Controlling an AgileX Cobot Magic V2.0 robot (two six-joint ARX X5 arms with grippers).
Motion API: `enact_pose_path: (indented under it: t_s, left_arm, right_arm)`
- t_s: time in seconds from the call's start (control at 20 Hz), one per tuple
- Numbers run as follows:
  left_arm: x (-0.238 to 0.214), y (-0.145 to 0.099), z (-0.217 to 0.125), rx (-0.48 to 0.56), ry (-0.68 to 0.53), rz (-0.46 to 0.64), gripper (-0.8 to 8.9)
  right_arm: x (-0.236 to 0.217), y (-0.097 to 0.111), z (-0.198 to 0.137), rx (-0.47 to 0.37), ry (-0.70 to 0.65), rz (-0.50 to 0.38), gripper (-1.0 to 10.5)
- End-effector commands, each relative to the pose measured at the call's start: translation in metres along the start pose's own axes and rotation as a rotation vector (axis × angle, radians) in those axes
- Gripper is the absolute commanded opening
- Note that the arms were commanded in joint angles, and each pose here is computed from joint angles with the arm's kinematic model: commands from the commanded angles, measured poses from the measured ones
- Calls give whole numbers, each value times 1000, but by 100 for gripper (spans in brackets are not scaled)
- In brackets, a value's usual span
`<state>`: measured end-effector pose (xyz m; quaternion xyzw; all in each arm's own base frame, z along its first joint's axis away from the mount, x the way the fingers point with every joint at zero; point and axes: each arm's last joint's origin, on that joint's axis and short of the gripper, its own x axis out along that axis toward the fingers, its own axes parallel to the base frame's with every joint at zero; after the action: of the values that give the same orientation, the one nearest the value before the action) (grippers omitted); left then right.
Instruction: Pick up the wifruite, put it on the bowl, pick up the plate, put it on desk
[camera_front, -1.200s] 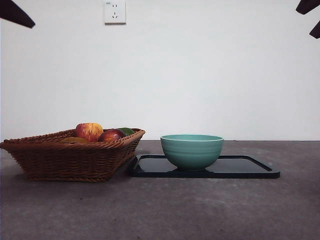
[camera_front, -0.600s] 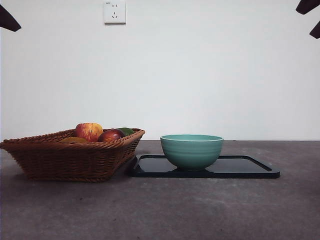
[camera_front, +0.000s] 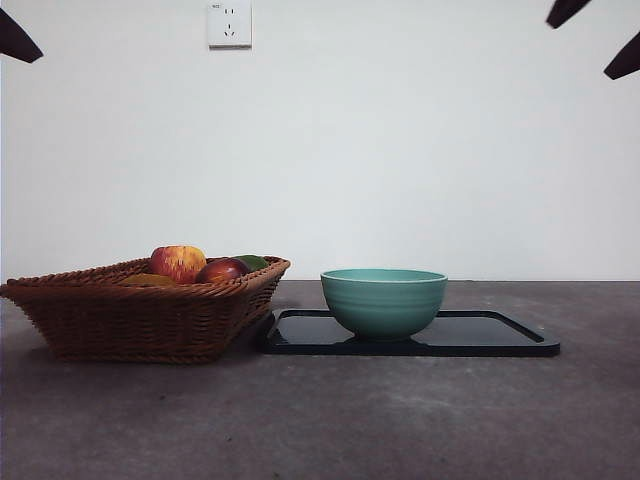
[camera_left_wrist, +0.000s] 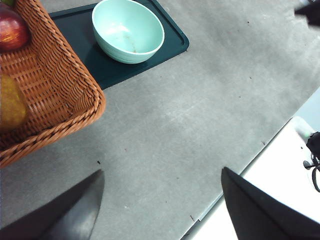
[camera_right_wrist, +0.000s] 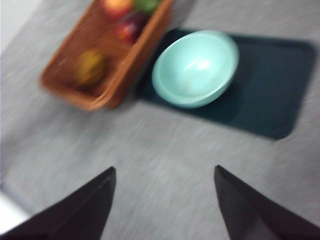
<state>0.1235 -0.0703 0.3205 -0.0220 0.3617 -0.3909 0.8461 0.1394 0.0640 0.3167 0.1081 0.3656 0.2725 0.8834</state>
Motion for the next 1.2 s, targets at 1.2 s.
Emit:
enact_pose_path:
  t_s: [1.2]
  left_arm:
    - [-2, -2, 4, 16, -8, -11, 371]
  right_arm:
    - [237, -67, 84, 57, 285, -198, 323]
